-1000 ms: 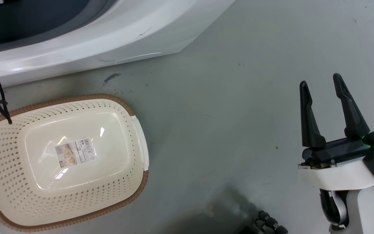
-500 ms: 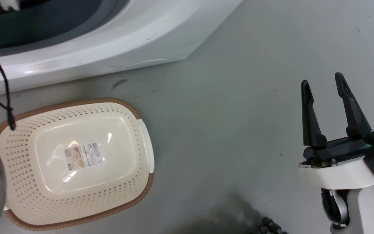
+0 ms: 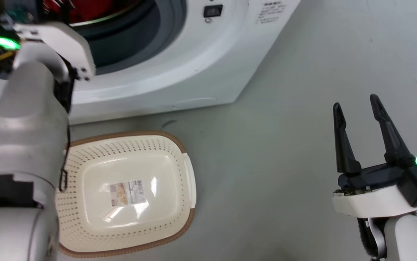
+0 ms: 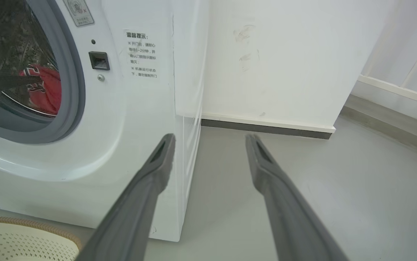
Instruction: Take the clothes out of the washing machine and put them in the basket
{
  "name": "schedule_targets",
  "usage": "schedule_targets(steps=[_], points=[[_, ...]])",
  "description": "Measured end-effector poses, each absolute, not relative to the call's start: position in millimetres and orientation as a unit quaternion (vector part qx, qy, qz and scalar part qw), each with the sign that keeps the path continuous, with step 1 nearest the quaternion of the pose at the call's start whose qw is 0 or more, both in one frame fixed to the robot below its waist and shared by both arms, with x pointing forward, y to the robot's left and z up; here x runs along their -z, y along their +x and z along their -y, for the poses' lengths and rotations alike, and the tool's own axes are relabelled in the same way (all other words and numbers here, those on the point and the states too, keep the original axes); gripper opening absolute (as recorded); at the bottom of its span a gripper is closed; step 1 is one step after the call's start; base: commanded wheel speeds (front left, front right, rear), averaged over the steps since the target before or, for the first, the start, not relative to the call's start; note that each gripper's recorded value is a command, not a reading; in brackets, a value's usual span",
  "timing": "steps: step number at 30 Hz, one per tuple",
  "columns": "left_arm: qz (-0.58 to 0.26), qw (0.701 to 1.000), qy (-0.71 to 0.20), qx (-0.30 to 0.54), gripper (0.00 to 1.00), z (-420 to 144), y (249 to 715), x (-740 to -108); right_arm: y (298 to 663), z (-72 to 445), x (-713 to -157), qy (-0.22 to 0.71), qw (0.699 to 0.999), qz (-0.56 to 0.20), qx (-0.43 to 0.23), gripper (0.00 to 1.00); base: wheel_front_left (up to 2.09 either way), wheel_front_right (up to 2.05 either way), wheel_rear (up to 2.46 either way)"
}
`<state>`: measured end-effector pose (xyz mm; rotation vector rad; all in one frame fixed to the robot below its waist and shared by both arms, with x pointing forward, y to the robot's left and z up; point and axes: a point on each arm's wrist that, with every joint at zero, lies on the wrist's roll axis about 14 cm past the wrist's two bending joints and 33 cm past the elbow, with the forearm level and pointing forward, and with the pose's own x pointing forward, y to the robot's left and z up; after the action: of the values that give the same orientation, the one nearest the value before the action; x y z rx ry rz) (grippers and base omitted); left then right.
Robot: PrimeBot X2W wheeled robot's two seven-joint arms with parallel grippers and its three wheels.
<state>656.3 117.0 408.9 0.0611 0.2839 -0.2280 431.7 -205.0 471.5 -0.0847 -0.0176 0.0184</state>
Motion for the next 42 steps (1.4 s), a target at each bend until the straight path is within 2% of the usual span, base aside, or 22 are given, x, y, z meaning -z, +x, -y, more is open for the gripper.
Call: schedule_targets(steps=[5,15,27,35,42], points=[[-0.108,0.986,0.033,0.122,0.0,-119.6,632.0,-436.0,423.0,194.5,-484.2,-0.041,0.999,0.023,-0.022,1.0,0.0,0.0,0.0],[0.015,0.99,0.037,0.134,0.0,-123.6,581.7,-517.2,402.0,175.8,-505.1,-0.04,0.997,0.046,-0.046,1.0,0.0,0.0,0.0],[0.135,0.98,0.054,0.139,0.0,-131.4,501.8,-596.8,373.6,159.6,-524.8,-0.032,0.995,0.071,-0.068,1.0,0.0,0.0,0.0],[0.186,0.97,0.061,0.143,0.0,-131.5,459.8,-636.4,363.1,155.9,-529.8,-0.031,0.994,0.078,-0.073,1.0,0.0,0.0,0.0],[0.195,0.968,0.06,0.146,0.0,-131.2,431.6,-645.8,359.6,153.3,-530.1,-0.03,0.993,0.079,-0.077,1.0,0.0,0.0,0.0]])
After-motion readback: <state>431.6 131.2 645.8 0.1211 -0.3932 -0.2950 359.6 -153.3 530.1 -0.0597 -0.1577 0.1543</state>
